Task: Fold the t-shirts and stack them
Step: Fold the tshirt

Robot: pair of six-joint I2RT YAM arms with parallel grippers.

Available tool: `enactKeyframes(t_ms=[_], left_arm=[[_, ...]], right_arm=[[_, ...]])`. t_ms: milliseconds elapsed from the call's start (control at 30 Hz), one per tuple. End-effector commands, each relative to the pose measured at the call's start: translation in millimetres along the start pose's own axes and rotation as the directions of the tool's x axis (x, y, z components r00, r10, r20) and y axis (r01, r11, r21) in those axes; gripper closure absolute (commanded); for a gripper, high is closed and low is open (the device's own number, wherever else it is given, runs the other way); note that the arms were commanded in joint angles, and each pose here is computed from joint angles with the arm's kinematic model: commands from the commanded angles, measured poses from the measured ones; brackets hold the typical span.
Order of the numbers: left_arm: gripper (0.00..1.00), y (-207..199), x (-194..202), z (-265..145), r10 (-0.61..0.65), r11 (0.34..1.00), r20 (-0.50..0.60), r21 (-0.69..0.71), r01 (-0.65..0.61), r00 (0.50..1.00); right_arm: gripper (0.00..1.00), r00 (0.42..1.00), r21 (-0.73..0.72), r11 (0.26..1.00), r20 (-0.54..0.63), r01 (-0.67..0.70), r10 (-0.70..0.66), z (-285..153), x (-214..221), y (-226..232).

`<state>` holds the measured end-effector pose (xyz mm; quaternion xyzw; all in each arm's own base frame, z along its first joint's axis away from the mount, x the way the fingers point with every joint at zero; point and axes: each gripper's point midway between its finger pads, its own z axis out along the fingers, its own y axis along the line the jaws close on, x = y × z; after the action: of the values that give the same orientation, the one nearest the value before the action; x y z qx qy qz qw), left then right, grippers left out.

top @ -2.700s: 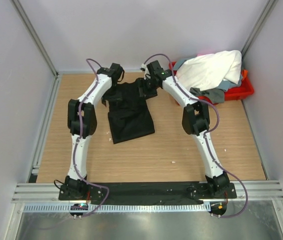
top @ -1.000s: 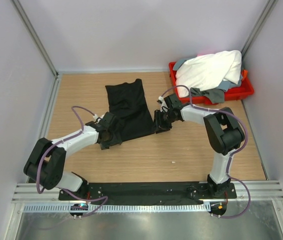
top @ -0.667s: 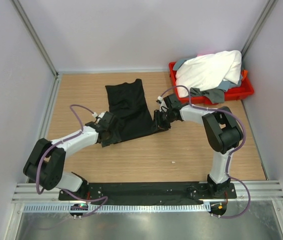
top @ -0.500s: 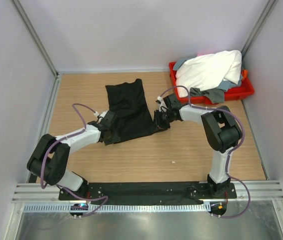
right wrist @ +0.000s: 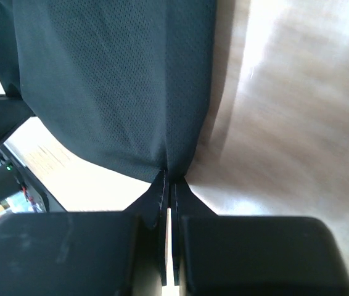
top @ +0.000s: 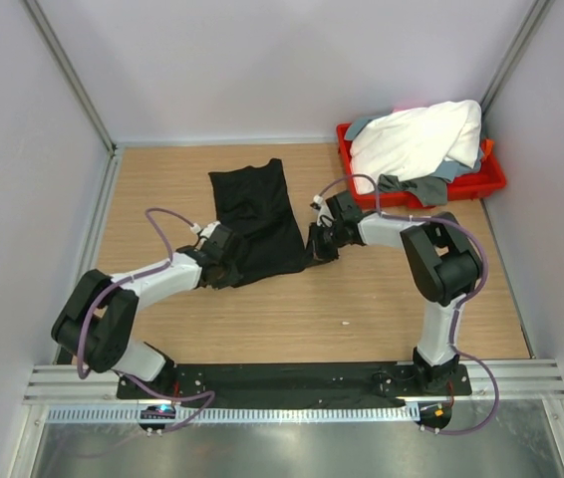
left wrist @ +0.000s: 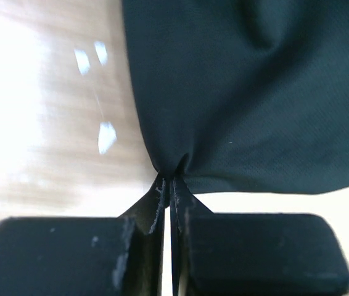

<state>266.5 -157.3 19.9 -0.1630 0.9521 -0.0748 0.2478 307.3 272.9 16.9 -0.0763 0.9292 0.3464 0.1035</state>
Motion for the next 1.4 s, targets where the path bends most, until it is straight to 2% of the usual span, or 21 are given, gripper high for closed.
enactKeyframes(t_ms=[0,67,133,267,300,400,433,533,700,733,833,933,1000,1133,1367], left_arm=[[1.0,5,15,-21,0.023,1.0,-0.02,-0.019,-0.023,1.0],[1.0,8,27,-34,0.049,0.998,-0.035,-0.027,-0.05,0.998],[1.0,9,35,-55,0.051,0.999,-0.028,-0.015,-0.051,0.998],[1.0,15,47,-90,0.013,1.0,-0.028,0.01,-0.013,1.0],[1.0,17,50,-95,-0.006,1.0,-0.035,0.012,0.007,0.999],[1.0,29,63,-110,-0.008,1.0,-0.07,0.015,0.009,0.998],[1.0,32,68,-115,-0.005,1.0,-0.081,0.023,0.006,0.997],[1.0,33,76,-122,-0.001,0.999,-0.1,0.04,0.005,0.995],[1.0,25,65,-142,0.003,0.997,-0.077,0.072,0.002,0.997],[1.0,18,55,-152,0.006,0.996,-0.053,0.087,-0.001,0.999],[1.0,4,30,-170,0.036,0.996,0.003,0.086,-0.036,0.999],[0.99,-13,8,-182,0.1,0.993,0.034,0.066,-0.102,0.994],[0.99,-20,-2,-178,0.156,0.988,0.045,0.015,-0.156,0.987],[1.0,-36,-29,-184,0.186,0.983,0.101,-0.022,-0.185,0.977],[1.0,-46,-44,-174,0.188,0.982,0.087,-0.016,-0.187,0.978]], right_arm=[[0.98,1.0,0.069,0.998,-0.031,0.003,-0.001,-5,33,-5],[0.98,0.999,0.08,0.997,-0.042,-0.004,0.007,-10,50,0],[0.98,0.999,0.11,0.993,-0.025,0.042,-0.039,-19,63,15],[0.99,1.0,0.168,0.985,0.0,0.029,-0.03,-39,107,19],[0.99,0.999,0.146,0.989,0.047,0.007,-0.014,-51,108,29],[0.98,0.996,0.146,0.988,0.079,-0.05,0.039,-68,127,29],[0.99,0.992,0.11,0.993,0.123,-0.039,0.025,-81,125,41],[0.99,0.987,0.082,0.996,0.156,-0.04,0.027,-98,129,50],[0.99,0.984,0.087,0.996,0.176,-0.001,-0.015,-113,112,68],[0.99,0.985,0.1,0.995,0.174,0.003,-0.02,-116,110,69],[0.99,0.96,0.124,0.99,0.263,0.061,-0.092,-142,73,95],[0.99,0.953,0.195,0.978,0.275,0.071,-0.124,-151,55,97],[0.99,0.947,0.209,0.974,0.284,0.093,-0.151,-155,38,107],[0.99,0.94,0.211,0.973,0.305,0.088,-0.151,-155,9,113],[0.99,0.949,0.198,0.977,0.287,0.076,-0.132,-146,-4,107]])
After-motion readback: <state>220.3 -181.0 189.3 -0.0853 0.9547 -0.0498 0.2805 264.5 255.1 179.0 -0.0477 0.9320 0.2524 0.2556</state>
